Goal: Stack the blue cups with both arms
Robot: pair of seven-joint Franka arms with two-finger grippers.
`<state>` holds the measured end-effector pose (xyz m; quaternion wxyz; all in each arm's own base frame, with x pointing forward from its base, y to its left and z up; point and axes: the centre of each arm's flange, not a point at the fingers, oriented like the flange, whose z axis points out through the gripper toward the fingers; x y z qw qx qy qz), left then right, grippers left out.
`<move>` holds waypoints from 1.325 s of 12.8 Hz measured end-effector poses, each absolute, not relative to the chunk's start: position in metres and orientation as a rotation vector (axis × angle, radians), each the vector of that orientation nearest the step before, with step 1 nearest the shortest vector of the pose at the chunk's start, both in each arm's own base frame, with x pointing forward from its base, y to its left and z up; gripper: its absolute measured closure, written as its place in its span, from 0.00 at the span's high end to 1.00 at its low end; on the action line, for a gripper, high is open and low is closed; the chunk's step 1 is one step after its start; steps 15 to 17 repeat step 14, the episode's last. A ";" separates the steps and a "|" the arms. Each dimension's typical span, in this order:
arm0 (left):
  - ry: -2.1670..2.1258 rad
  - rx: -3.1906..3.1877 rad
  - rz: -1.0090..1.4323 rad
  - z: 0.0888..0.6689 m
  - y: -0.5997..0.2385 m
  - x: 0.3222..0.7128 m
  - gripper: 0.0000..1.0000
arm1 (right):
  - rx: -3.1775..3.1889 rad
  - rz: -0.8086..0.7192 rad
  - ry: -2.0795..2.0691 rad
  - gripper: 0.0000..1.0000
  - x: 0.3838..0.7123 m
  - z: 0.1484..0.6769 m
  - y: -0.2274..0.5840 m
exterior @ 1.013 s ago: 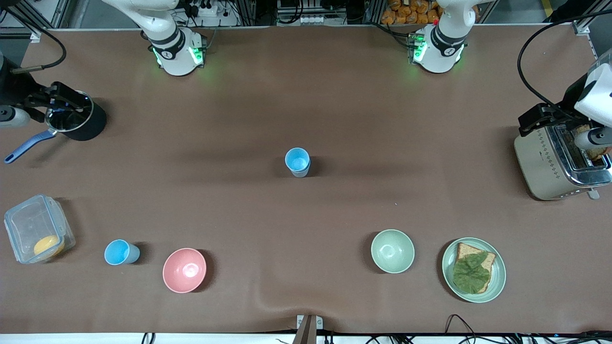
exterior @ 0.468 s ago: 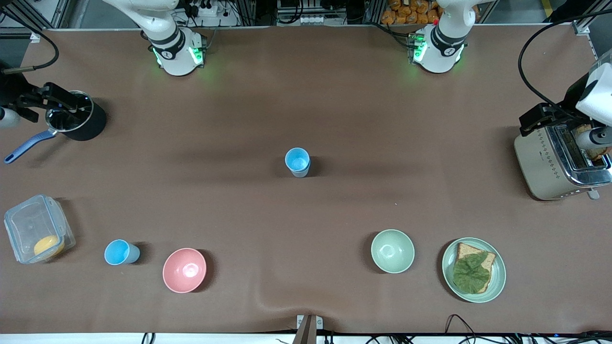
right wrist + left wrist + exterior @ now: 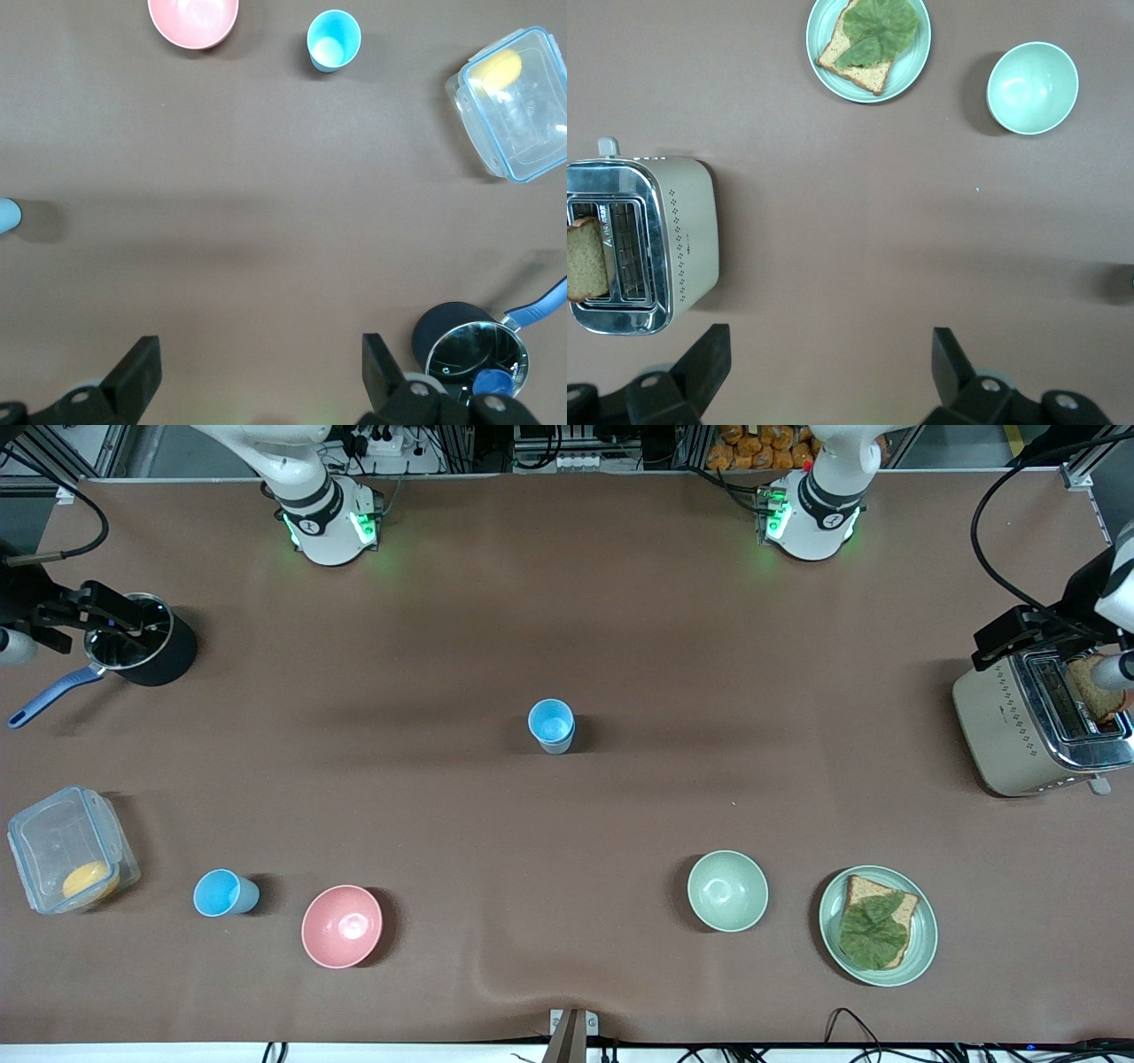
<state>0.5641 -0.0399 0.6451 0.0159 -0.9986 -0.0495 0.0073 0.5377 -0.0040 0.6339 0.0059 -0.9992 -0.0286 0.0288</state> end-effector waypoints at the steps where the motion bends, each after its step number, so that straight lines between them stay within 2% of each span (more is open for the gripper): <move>1: -0.150 -3.107 0.027 0.645 -0.040 0.564 1.00 | -3.127 0.091 -0.092 1.00 0.538 0.634 -0.003; 10: -0.142 -3.080 0.057 0.642 -0.046 0.536 1.00 | -3.123 0.138 -0.098 1.00 0.538 0.627 -0.001; 17: -0.168 -3.092 0.033 0.648 -0.038 0.534 1.00 | -3.121 0.155 -0.098 1.00 0.539 0.621 -0.001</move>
